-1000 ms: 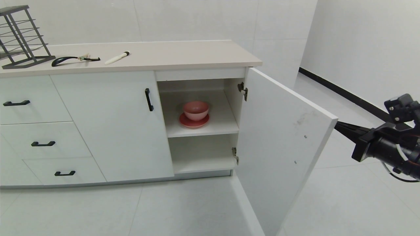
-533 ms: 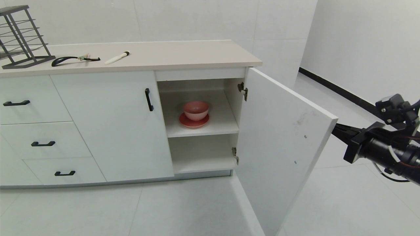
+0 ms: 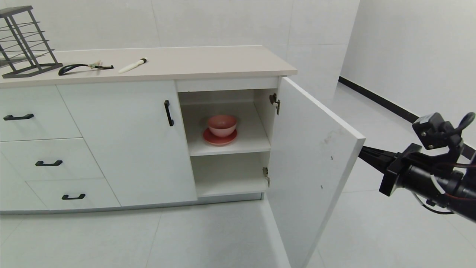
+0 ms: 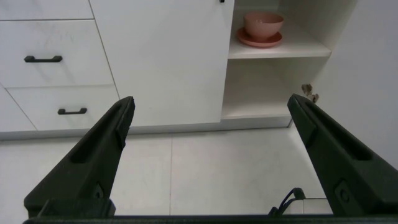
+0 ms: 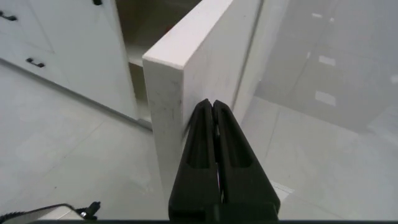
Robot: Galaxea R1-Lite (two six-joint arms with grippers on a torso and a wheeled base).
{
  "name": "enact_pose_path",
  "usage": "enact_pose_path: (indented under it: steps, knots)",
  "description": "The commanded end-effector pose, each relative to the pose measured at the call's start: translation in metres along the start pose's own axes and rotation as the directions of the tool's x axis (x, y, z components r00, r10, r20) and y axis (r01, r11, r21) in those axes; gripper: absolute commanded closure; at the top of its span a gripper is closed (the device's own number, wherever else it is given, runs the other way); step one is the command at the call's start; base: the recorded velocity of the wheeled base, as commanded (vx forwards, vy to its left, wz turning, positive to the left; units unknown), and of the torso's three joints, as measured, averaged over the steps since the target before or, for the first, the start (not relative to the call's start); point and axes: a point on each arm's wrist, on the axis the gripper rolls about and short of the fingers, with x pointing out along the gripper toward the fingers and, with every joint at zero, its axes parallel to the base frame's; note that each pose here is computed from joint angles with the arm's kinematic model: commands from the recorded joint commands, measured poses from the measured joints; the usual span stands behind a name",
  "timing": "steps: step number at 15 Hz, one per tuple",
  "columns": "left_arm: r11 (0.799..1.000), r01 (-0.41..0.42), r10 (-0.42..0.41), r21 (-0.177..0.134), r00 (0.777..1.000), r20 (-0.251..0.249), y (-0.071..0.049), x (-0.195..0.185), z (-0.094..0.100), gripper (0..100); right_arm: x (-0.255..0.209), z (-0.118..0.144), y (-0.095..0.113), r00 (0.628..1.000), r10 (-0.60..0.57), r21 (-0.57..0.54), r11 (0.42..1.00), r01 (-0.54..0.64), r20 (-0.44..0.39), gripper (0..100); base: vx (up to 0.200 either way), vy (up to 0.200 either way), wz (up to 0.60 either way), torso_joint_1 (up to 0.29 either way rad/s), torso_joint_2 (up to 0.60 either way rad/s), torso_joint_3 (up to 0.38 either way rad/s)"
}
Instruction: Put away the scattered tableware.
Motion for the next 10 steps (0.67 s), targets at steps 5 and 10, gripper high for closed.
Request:
enact_pose_path:
  steps: [5, 10]
  knots:
    - [1.000, 0.000, 0.000, 0.000, 1.000, -0.001, 0.000, 0.000, 0.000, 0, 0.013, 0.005, 0.022, 0.994, 0.108, -0.017, 0.994, -0.108, 0.015, 100, 0.000, 0.000, 0.00, 0.000, 0.00, 0.000]
    - [1.000, 0.000, 0.000, -0.002, 1.000, 0.000, 0.000, 0.000, 0.000, 0, 0.052, 0.000, 0.037, 0.981, 0.194, -0.033, 0.981, -0.193, 0.028, 100, 0.000, 0.000, 0.00, 0.000, 0.00, 0.000]
